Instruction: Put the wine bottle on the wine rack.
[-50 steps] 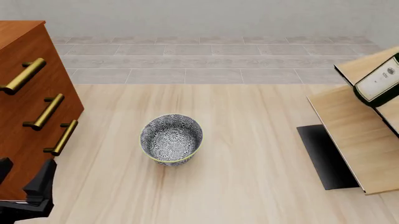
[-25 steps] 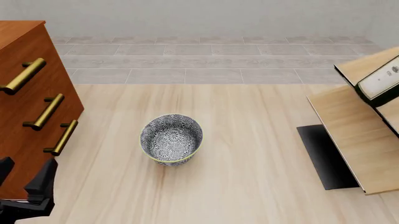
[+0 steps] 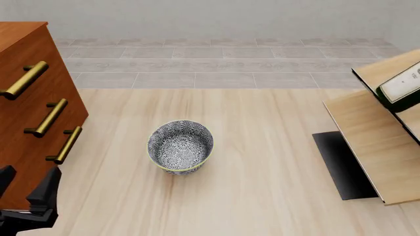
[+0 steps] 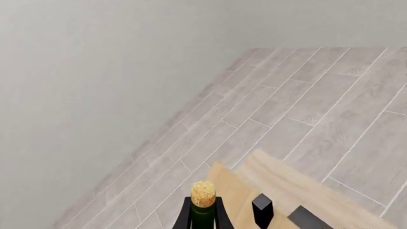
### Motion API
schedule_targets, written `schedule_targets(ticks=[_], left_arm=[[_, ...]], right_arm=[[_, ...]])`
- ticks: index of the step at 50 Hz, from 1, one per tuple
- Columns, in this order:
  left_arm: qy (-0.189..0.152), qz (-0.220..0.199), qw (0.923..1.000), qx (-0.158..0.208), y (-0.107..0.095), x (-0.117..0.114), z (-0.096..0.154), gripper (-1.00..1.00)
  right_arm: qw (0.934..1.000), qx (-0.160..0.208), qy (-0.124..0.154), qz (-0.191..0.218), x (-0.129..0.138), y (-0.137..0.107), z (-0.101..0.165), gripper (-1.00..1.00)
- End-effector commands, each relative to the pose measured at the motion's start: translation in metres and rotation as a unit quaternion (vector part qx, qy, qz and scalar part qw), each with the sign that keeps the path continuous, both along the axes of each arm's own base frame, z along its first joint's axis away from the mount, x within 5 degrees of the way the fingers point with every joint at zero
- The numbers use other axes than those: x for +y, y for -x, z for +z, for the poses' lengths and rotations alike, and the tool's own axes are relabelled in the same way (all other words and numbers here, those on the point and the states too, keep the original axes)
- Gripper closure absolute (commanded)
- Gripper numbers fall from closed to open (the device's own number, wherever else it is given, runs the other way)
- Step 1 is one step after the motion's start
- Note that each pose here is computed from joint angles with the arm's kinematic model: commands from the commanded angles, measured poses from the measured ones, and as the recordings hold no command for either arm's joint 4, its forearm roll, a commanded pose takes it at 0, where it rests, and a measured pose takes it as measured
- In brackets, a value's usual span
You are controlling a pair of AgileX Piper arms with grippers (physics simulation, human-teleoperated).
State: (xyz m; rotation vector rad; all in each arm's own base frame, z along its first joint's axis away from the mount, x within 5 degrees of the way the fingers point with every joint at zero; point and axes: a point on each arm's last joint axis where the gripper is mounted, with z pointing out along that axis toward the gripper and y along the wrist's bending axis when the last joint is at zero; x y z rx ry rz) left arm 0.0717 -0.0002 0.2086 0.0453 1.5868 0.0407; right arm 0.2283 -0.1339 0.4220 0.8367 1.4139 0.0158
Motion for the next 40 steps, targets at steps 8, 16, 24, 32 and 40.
schedule_targets(ticks=[8, 16, 24, 32, 40], left_arm=[[0.001, -0.001, 1.0000, 0.001, 0.000, 0.000, 0.000, -1.00], [0.001, 0.000, 1.0000, 0.000, -0.001, 0.000, 0.000, -1.00], [0.000, 0.000, 1.0000, 0.000, -0.001, 0.000, 0.000, -1.00], [-0.001, -0.001, 1.0000, -0.001, -0.003, 0.000, 0.001, -1.00], [-0.001, -0.001, 1.0000, -0.001, -0.003, 0.000, 0.001, -1.00]], right_arm=[[0.9982, 0.057, 0.012, -0.012, -0.016, -0.011, -0.028, 1.00], [0.9976, 0.063, 0.007, -0.025, -0.025, -0.012, -0.036, 1.00], [0.9968, 0.071, 0.004, -0.037, -0.032, -0.010, -0.043, 1.00], [0.9959, 0.077, 0.000, -0.047, -0.038, -0.008, -0.050, 1.00], [0.9951, 0.080, -0.001, -0.057, -0.044, -0.005, -0.054, 1.00]])
